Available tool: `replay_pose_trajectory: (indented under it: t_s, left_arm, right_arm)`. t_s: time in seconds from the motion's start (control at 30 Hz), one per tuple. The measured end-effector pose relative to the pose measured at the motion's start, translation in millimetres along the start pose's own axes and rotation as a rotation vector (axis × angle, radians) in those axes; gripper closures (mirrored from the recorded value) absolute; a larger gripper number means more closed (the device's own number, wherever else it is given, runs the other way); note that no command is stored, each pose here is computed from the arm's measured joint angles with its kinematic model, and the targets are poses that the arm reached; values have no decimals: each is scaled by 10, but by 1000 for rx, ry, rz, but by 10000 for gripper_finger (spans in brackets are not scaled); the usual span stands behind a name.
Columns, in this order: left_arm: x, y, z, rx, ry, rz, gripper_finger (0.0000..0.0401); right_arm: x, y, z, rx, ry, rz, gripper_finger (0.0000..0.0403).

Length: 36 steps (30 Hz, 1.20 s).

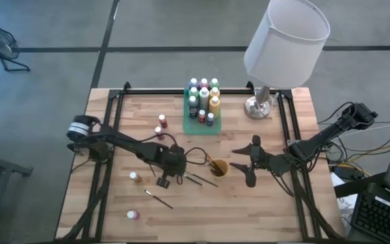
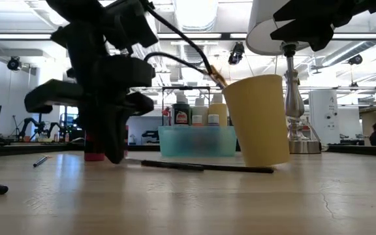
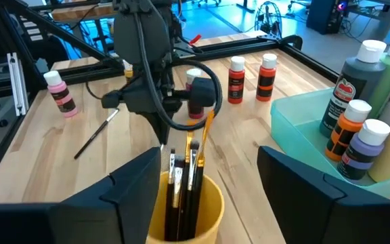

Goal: Pick & Place Paint Supplies
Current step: Put the silver paintbrush into the yellow cup

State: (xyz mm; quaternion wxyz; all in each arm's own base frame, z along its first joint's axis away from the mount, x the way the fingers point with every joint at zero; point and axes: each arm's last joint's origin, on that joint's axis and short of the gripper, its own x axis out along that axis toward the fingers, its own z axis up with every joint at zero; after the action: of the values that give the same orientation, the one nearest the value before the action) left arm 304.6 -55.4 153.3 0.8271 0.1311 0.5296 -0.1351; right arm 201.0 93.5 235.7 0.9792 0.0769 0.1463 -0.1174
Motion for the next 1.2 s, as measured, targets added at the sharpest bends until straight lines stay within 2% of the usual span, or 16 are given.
replay_pose_trajectory:
  t_s: [0.47,0.83,0.97,1.2]
  left_arm:
    - [-180,51,252,86,-120,32,400]
    - [-449,51,492,87,-96,31,401]
    - [-560,61,580,44,-133,35,401]
    - [-782,76,648,-78,-246,35,401]
  right_arm:
    - [0,1,2,1,-2,0,129]
    - [0,1,2,2,-2,0,116]
    - [-8,11,-1,-19,-2,6,116]
    - [-56,158,42,-130,-21,62,136]
